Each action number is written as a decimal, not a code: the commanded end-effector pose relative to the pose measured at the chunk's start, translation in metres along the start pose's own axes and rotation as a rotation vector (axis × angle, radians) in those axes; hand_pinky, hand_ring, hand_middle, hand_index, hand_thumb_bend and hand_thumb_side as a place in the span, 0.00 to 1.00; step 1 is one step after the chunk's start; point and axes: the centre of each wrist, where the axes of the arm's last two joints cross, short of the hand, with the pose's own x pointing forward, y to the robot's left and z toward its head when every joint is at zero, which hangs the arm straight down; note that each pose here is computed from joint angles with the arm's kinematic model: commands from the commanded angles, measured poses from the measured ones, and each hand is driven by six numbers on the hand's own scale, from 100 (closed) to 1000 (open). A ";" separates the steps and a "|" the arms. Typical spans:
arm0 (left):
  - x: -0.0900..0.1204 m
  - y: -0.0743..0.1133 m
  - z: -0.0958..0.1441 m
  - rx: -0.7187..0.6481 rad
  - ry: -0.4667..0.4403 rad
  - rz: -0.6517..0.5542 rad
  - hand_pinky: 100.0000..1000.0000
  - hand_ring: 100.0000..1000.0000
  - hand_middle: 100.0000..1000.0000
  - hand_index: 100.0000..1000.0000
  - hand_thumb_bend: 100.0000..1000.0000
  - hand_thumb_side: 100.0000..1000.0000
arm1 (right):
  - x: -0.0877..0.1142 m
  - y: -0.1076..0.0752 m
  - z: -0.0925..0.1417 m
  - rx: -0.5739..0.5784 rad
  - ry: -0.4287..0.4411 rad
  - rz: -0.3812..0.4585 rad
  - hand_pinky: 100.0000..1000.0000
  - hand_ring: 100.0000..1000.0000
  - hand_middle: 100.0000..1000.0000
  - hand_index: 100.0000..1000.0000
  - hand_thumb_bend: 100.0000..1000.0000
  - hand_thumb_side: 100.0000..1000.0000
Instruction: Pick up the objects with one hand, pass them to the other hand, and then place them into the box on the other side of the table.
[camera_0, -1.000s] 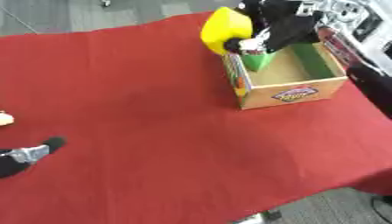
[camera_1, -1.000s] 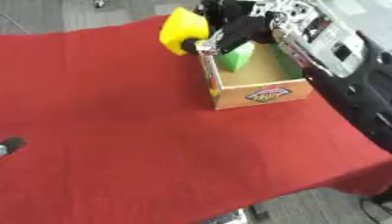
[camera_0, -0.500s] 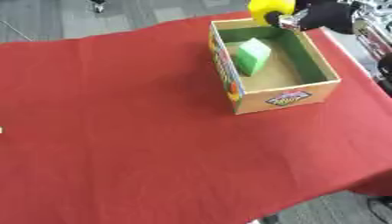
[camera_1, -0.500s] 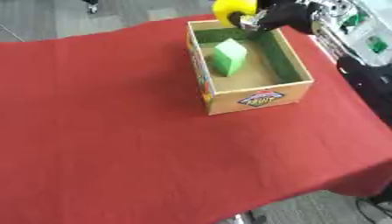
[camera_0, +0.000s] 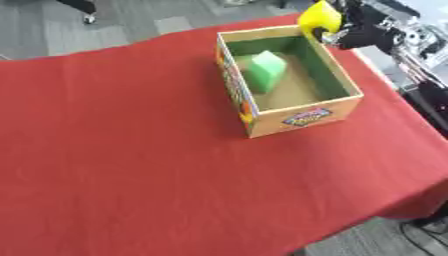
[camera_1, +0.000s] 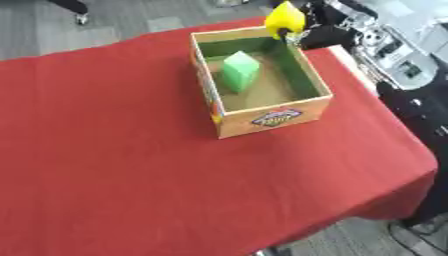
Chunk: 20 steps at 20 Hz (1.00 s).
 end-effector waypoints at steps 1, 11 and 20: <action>0.002 0.015 -0.007 0.034 -0.013 -0.022 0.75 0.67 0.62 0.87 0.81 0.45 | 0.007 -0.010 0.000 -0.065 -0.009 0.095 0.70 0.68 0.26 0.41 0.21 0.00; -0.001 0.020 -0.008 0.075 0.006 -0.034 0.75 0.67 0.62 0.87 0.81 0.45 | -0.007 0.007 0.004 -0.064 -0.012 0.264 0.76 0.82 0.51 0.65 0.35 0.03; -0.003 0.020 -0.007 0.084 0.021 -0.044 0.75 0.67 0.62 0.87 0.81 0.45 | -0.003 0.009 0.005 -0.012 -0.056 0.299 0.85 0.95 0.72 0.84 0.32 0.00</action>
